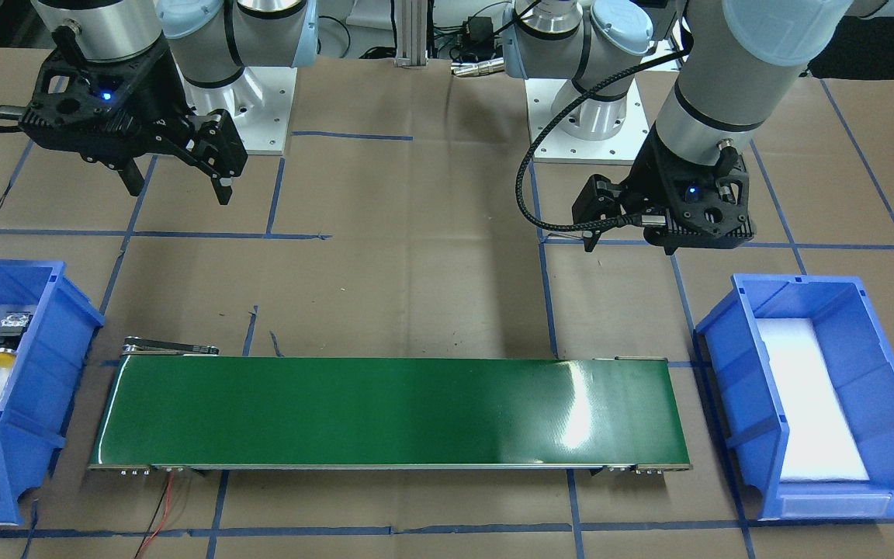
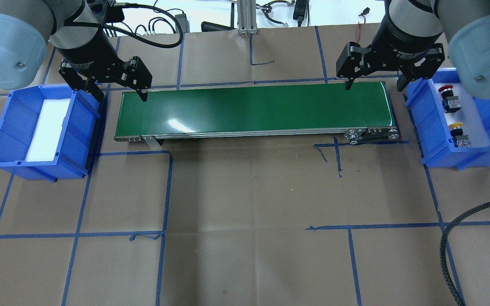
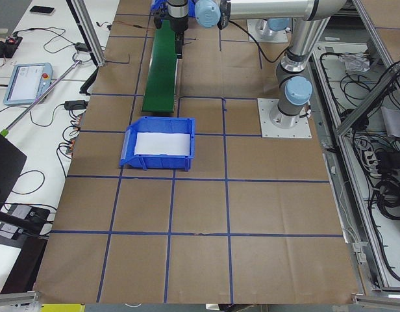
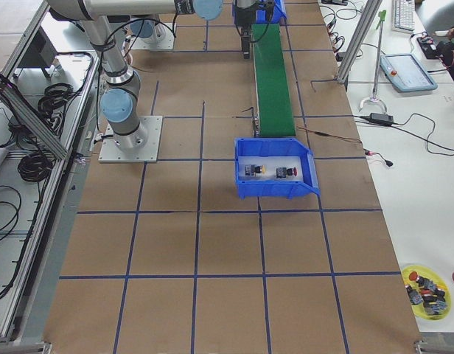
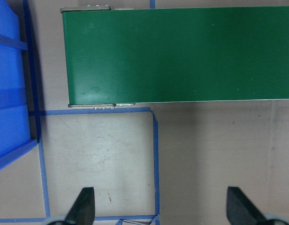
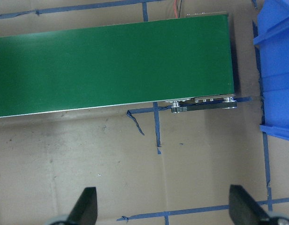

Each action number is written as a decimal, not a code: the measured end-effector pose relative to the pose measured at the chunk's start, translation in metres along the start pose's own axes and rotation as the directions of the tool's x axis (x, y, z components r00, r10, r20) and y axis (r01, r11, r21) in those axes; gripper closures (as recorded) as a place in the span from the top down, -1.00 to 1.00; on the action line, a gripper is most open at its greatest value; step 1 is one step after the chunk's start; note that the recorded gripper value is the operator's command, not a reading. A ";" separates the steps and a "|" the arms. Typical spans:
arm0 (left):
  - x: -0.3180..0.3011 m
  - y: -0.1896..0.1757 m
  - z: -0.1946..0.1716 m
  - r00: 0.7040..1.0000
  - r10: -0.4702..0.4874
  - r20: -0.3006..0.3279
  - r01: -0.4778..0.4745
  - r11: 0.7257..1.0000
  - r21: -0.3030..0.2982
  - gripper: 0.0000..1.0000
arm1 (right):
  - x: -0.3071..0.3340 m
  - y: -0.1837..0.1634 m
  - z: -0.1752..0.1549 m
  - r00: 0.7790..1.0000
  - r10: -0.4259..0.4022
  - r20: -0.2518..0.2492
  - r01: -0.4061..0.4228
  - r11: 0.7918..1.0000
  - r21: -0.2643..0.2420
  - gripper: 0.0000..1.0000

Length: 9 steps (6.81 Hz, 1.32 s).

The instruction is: Transport two buttons from left to right

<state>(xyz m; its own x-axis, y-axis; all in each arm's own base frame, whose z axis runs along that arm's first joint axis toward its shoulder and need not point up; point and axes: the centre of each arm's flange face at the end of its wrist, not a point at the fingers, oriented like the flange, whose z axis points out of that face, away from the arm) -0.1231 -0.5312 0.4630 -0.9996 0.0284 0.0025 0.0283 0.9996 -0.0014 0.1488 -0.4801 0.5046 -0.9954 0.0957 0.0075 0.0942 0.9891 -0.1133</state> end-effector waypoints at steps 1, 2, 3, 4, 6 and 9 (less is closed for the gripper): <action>0.000 0.000 0.000 1.000 0.000 0.000 0.000 1.000 0.000 1.00 | -0.001 0.001 0.003 1.000 -0.002 0.002 0.002 1.000 -0.013 1.00; 0.000 0.000 0.000 1.000 0.000 0.000 0.000 1.000 0.001 1.00 | -0.002 0.001 0.003 1.000 -0.003 0.005 0.003 1.000 -0.018 1.00; 0.000 0.000 0.000 1.000 0.000 0.000 0.000 1.000 0.001 1.00 | -0.002 0.001 0.005 1.000 -0.004 0.005 0.004 1.000 -0.022 1.00; 0.000 0.000 0.000 1.000 0.000 0.000 0.000 1.000 0.001 1.00 | -0.002 0.001 0.007 1.000 -0.004 0.002 0.004 0.999 -0.032 1.00; 0.000 0.000 0.000 1.000 0.000 0.001 0.000 1.000 0.001 1.00 | -0.002 0.002 0.009 1.000 -0.006 -0.001 0.006 0.999 -0.046 1.00; 0.000 0.000 -0.001 1.000 0.000 -0.001 0.000 1.000 0.001 1.00 | -0.002 0.002 0.011 1.000 -0.011 -0.006 0.010 0.999 -0.050 1.00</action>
<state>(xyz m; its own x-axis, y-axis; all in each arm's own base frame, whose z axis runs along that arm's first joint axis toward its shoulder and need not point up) -0.1232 -0.5309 0.4635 -0.9996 0.0284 0.0036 0.0283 0.9996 -0.0027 0.1505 -0.4792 0.4934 -0.9962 0.0858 0.0144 0.0847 0.9944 -0.0632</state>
